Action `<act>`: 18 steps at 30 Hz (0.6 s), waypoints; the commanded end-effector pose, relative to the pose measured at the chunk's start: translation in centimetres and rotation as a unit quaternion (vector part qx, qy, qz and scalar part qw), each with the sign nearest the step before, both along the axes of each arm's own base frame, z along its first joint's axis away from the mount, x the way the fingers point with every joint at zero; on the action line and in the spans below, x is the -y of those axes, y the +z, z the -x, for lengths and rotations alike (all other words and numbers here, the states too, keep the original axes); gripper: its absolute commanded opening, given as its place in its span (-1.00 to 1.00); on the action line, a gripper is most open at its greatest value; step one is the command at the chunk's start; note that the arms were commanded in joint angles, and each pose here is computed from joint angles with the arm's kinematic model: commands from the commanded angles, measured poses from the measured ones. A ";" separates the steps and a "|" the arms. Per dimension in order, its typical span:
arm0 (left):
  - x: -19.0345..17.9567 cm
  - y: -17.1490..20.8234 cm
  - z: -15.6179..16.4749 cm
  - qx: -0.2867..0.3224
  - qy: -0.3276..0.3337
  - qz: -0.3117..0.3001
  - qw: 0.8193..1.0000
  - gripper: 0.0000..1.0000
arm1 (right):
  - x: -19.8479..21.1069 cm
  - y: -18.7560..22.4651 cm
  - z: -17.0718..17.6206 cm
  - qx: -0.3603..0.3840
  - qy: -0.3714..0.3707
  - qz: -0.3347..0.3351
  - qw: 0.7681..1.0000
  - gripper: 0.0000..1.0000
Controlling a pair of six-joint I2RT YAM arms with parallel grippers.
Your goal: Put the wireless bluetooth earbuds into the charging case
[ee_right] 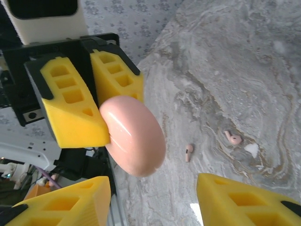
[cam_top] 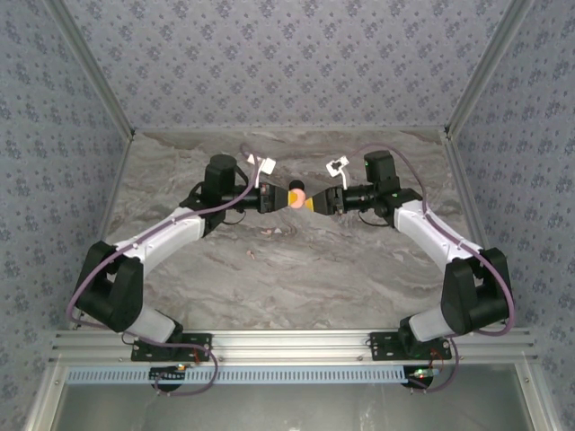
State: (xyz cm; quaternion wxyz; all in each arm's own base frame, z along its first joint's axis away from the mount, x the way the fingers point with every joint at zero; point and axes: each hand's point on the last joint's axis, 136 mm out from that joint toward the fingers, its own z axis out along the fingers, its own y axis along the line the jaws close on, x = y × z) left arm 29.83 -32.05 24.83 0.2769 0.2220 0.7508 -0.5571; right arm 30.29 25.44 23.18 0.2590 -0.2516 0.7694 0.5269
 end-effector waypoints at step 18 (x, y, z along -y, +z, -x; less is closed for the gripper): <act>0.5 2.8 2.5 0.049 -0.056 0.029 0.997 -0.63 | -1.8 3.1 1.5 0.037 0.072 -0.022 0.996 -0.14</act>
